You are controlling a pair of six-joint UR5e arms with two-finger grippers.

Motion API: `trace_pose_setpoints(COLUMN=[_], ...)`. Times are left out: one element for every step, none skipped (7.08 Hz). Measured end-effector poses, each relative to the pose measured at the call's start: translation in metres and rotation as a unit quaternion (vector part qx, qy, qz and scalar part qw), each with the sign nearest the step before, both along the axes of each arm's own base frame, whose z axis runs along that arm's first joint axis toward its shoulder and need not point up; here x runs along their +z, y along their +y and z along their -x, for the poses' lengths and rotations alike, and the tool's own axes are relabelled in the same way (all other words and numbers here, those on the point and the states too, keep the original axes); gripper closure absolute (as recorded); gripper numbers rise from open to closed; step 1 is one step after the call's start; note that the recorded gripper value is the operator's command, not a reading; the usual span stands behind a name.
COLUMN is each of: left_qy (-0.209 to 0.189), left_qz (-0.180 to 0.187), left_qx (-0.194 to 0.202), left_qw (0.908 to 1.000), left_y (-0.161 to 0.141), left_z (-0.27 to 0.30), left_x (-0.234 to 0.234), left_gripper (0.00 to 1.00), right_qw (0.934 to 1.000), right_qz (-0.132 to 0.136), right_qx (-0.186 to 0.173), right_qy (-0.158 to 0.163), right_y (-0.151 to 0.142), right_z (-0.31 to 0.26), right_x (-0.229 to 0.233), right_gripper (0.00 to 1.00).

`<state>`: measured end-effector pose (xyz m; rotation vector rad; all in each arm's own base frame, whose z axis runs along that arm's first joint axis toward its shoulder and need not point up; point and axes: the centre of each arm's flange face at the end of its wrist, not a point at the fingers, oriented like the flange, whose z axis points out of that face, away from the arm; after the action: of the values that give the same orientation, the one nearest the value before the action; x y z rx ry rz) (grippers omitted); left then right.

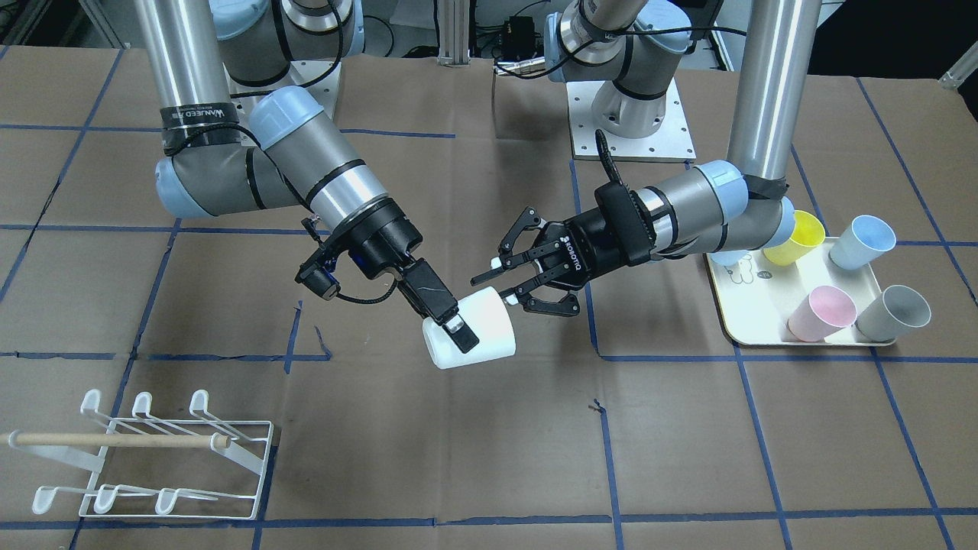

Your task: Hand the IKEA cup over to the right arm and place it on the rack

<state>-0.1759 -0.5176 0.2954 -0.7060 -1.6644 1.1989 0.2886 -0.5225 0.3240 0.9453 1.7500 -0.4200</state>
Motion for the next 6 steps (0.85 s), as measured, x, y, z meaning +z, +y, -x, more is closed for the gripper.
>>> trace_pose_setpoints(left_qy=[0.0, -0.001, -0.002, -0.002, 0.003, 0.008], left_qz=[0.0, 0.0, 0.001, 0.001, 0.0, 0.001], left_qx=[0.001, 0.006, 0.016, 0.031, 0.045, 0.053], left_qw=[1.0, 1.0, 0.9999, 0.9995, 0.999, 0.9986], left_y=[0.0, -0.001, -0.003, -0.006, -0.01, -0.014], left_z=[0.0, -0.002, -0.008, -0.024, -0.054, -0.082], left_x=[0.001, 0.001, 0.001, 0.0, 0.0, 0.001], left_gripper=[0.06, 0.04, 0.04, 0.04, 0.04, 0.04], right_qw=[1.0, 1.0, 1.0, 1.0, 0.9999, 0.9997], right_qz=[0.0, 0.0, 0.002, 0.006, 0.011, 0.019], right_qx=[0.0, 0.0, 0.001, 0.0, -0.002, -0.007], right_qy=[0.0, 0.0, 0.0, 0.002, 0.003, 0.01], right_y=[0.0, 0.0, 0.0, -0.002, -0.006, -0.012], right_z=[0.0, 0.0, 0.0, 0.001, 0.005, 0.014], right_x=[0.0, 0.0, 0.001, 0.003, 0.006, 0.008], right_gripper=[0.41, 0.44, 0.45, 0.46, 0.48, 0.48])
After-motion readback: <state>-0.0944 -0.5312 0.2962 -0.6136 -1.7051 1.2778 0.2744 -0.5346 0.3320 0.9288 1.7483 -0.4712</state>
